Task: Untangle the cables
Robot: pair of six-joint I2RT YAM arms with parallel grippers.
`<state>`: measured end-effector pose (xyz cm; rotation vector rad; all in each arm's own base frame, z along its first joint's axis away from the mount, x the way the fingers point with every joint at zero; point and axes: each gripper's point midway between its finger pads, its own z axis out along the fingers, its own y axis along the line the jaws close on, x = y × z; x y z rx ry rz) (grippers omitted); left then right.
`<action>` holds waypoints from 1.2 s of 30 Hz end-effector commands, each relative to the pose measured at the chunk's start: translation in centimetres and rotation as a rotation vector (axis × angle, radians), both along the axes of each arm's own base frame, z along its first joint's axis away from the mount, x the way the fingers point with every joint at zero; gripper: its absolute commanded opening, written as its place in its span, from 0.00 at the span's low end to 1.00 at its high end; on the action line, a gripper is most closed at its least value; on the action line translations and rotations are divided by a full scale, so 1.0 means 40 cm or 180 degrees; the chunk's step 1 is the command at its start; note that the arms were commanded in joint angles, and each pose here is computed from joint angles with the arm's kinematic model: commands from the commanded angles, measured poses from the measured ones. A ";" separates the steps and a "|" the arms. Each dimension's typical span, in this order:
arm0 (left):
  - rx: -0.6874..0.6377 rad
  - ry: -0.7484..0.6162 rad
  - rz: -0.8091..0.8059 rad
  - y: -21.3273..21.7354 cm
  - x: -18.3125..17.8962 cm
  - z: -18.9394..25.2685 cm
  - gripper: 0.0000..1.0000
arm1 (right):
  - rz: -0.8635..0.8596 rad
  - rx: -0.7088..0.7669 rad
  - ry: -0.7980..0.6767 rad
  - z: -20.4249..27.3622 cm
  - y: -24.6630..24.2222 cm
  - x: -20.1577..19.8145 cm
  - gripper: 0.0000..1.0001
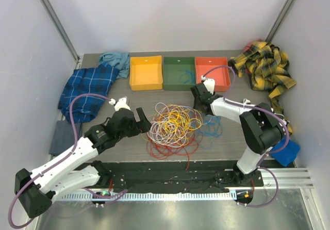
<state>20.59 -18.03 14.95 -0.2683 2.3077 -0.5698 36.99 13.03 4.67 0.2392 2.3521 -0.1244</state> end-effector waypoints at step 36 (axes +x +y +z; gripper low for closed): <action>-0.0192 -0.0043 -0.0019 -0.015 -0.004 0.017 0.94 | -0.0406 0.0373 0.0078 -0.081 -0.081 -0.082 0.21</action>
